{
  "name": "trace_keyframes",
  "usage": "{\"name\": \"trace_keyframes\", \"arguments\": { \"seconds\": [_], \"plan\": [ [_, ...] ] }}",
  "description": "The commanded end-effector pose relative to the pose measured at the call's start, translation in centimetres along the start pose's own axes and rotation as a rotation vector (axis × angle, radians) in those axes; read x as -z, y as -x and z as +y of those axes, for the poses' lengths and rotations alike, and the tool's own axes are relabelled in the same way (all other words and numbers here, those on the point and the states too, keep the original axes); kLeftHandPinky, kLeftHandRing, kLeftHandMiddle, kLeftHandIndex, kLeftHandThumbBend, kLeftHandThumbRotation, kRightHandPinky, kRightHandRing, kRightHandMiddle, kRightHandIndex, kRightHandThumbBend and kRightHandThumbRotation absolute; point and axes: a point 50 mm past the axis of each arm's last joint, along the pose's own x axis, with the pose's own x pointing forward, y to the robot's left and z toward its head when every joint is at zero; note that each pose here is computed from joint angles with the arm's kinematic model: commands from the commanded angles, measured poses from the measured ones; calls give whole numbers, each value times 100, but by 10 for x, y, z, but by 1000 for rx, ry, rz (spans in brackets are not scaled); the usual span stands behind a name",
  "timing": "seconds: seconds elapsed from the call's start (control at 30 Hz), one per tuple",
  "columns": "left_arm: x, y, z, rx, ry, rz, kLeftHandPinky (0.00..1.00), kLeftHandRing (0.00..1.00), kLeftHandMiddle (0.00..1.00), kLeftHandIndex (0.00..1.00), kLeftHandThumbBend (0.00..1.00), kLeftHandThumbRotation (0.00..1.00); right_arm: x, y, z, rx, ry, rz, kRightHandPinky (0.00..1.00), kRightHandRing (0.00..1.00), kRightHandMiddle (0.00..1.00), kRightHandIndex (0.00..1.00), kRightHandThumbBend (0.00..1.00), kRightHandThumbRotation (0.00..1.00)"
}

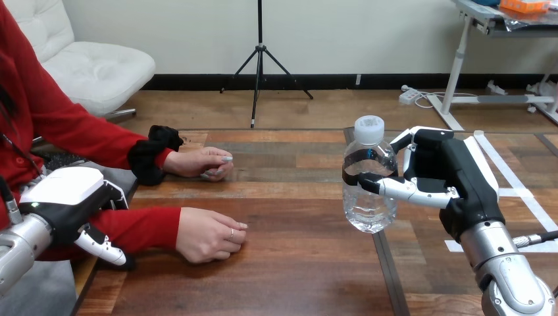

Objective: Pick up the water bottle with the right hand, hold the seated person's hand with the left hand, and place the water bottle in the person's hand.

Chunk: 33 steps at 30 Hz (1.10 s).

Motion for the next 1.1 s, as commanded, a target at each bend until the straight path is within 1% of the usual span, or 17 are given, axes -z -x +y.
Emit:
{"name": "trace_keyframes", "arguments": {
  "seconds": [0.0, 0.17, 0.2, 0.43, 0.5, 0.63, 0.8, 1.07],
  "plan": [
    [-13, -13, 23, -87, 33, -47, 53, 51, 53, 53, 96, 33, -39, -20, 0, 10, -1, -175, 0, 4, 7, 5, 44, 0],
    [-15, -14, 23, -88, 49, -54, 49, 48, 51, 51, 95, 30, -40, -21, 1, 14, 10, -175, 0, 4, 7, 5, 44, 0],
    [-15, -14, 23, -90, 50, -57, 45, 46, 50, 50, 95, 28, -41, -22, 1, 15, 12, -175, 0, 4, 7, 5, 44, 0],
    [-18, -15, 22, -91, 56, -69, 38, 42, 47, 48, 95, 23, -42, -23, 2, 16, 24, -182, 0, 4, 7, 5, 44, 0],
    [-19, -16, 22, -90, 58, -70, 36, 41, 46, 47, 94, 21, -42, -23, 3, 13, 6, -180, 0, 3, 6, 5, 44, 0],
    [-21, -16, 22, -94, 69, -79, 35, 39, 45, 45, 94, 18, -43, -23, 4, 12, -5, -176, 0, 3, 6, 5, 43, 0],
    [-23, -16, 21, -101, 76, -96, 34, 38, 43, 44, 94, 13, -45, -24, 5, 18, 9, -177, 0, 3, 6, 5, 43, 0],
    [-27, -17, 19, -112, 79, -116, 33, 37, 42, 42, 93, 10, -46, -25, 7, 15, 7, -184, 0, 3, 6, 4, 42, 0]
  ]
}}
